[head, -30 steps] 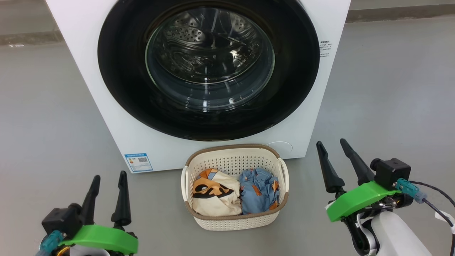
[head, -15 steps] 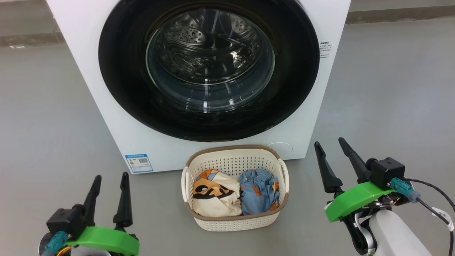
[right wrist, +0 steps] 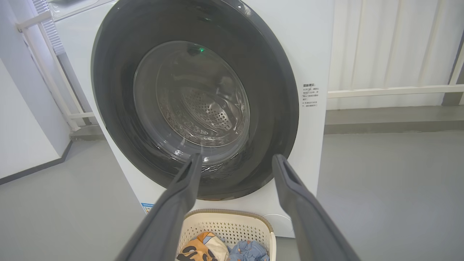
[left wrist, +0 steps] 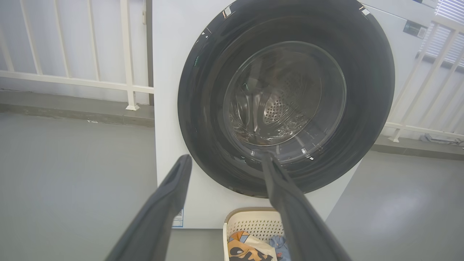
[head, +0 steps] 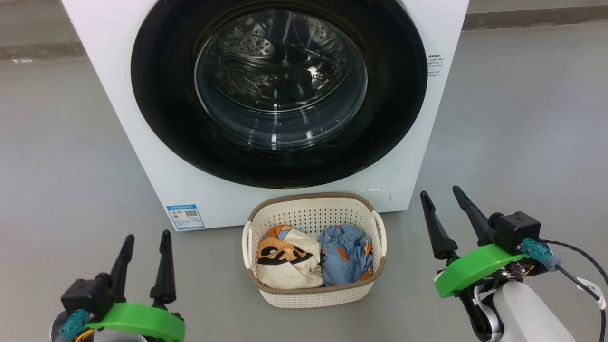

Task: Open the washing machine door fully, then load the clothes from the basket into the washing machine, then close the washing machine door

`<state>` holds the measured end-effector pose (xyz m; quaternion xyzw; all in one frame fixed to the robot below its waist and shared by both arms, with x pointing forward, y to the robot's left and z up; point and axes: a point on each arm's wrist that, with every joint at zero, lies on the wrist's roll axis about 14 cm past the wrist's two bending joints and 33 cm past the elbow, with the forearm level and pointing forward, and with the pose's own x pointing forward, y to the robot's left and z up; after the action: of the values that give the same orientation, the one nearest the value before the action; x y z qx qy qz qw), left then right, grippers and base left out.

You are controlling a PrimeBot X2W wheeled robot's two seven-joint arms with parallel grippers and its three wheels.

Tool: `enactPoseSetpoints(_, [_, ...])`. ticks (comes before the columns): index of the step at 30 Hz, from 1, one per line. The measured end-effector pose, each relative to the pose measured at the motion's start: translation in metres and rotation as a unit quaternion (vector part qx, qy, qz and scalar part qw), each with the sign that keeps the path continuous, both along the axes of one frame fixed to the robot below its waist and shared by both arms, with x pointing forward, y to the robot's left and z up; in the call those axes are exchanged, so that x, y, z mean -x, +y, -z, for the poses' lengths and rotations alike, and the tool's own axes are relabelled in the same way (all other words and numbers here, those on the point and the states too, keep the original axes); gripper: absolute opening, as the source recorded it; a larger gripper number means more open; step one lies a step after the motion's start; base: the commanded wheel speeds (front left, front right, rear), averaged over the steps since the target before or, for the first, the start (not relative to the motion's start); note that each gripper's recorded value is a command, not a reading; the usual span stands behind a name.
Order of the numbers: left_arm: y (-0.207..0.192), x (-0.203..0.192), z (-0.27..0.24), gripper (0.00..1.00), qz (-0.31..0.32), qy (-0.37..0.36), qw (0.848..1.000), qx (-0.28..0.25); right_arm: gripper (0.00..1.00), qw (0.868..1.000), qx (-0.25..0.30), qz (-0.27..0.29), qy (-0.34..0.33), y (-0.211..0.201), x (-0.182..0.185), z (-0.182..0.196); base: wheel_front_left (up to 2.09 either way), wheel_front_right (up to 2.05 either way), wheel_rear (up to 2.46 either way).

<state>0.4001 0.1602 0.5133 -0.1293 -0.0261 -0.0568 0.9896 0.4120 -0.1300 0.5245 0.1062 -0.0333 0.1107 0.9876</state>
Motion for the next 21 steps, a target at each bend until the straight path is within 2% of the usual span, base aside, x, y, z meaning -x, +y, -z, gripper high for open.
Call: enactPoseSetpoints(21, [0.0007,-0.0017,-0.0014,1.0,0.0,-0.003,1.0,0.001,1.0,1.0,0.001,0.002,0.005,-0.0015,-0.0001,0.0036,0.02,0.02,-0.03])
